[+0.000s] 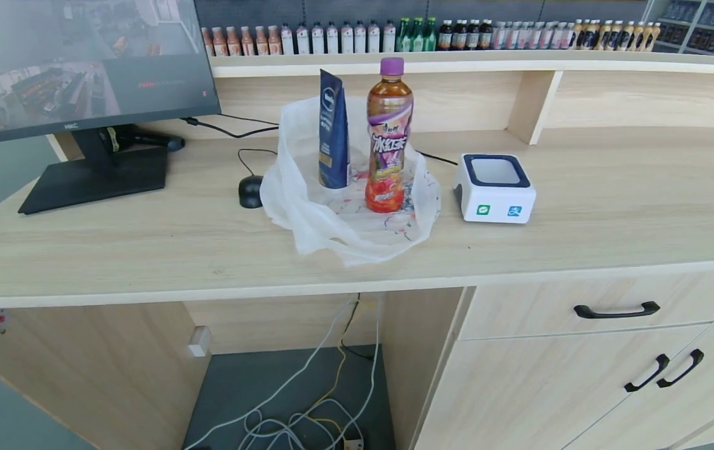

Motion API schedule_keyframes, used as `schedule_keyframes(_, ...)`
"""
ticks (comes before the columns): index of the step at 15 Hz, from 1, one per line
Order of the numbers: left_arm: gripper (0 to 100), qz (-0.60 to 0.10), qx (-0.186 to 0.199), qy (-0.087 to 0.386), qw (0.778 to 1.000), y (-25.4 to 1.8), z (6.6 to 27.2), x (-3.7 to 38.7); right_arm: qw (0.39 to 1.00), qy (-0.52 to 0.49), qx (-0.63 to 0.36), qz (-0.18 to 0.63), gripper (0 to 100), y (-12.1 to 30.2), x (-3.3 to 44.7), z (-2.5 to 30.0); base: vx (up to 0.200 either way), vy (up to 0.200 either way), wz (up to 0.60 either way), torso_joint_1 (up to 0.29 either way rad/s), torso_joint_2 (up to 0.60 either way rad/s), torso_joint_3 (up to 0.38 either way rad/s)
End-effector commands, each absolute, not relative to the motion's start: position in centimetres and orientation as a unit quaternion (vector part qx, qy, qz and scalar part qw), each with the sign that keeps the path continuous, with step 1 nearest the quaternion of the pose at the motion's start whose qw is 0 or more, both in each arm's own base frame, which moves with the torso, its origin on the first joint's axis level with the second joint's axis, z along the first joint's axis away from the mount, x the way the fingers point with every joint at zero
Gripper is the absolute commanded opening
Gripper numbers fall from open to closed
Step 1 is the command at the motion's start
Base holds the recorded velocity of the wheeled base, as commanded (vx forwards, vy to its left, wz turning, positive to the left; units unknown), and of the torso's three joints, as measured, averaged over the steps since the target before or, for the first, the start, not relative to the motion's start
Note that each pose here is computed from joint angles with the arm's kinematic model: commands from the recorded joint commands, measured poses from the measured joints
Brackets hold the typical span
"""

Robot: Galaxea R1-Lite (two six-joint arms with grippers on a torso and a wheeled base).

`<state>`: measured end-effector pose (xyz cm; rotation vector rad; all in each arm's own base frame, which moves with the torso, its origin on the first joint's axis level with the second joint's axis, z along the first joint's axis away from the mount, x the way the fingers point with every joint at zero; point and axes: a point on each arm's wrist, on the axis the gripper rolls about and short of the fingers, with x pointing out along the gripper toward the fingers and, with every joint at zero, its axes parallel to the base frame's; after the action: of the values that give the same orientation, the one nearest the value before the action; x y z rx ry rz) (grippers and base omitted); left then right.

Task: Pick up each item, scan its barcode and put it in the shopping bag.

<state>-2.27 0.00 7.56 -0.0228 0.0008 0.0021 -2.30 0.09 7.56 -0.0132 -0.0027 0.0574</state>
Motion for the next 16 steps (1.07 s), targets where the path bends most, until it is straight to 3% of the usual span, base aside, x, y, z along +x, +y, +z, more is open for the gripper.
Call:
schedule_keyframes(1,100,0.002,-0.012,0.0,1.0,0.0,7.57,-2.27,1.0,0.0,-0.007,0.029,100,0.09,-2.28,7.55,0.0,-0.2,0.0,-0.002,0.0,-0.036)
schedule_keyframes(16,100,0.002,-0.011,0.001,1.0,0.0,7.55,-2.27,1.0,0.0,-0.005,0.028,100,0.08,-2.28,7.55,0.0,-0.2,0.0,0.002,0.0,0.003)
